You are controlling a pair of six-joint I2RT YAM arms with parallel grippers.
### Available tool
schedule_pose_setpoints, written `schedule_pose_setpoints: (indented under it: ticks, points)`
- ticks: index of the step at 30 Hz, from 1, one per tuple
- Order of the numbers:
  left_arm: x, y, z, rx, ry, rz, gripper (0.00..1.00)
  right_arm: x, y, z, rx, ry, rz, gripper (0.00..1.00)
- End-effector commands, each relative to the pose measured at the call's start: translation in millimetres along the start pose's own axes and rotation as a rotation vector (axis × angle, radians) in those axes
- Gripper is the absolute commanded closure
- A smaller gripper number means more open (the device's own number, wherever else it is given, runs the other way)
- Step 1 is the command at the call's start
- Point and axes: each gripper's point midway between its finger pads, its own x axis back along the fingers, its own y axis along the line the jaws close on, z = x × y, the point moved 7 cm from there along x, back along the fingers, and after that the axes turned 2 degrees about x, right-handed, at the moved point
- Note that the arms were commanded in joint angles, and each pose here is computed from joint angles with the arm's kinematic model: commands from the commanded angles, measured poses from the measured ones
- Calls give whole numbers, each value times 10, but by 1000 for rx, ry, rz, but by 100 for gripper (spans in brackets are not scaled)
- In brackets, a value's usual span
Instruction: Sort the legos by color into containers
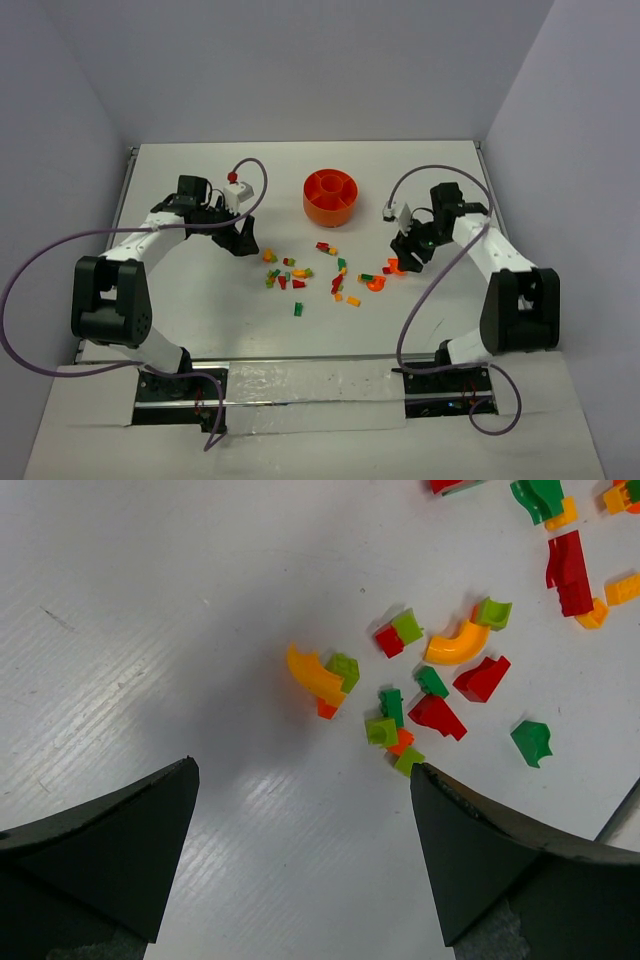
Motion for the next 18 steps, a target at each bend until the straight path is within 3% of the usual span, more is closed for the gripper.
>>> schedule_pose_setpoints:
  ticks: [1, 7, 18]
  points:
    - [96, -47, -132, -46, -52, -23, 2, -31, -7, -15, -48, -24, 199, 32]
    - [96, -44, -154, -38, -66, -29, 2, -221, 85, 131, -43, 45, 332, 32]
    - [72, -7, -140, -31, -60, -50, 2, -382, -33, 96, -42, 28, 465, 34]
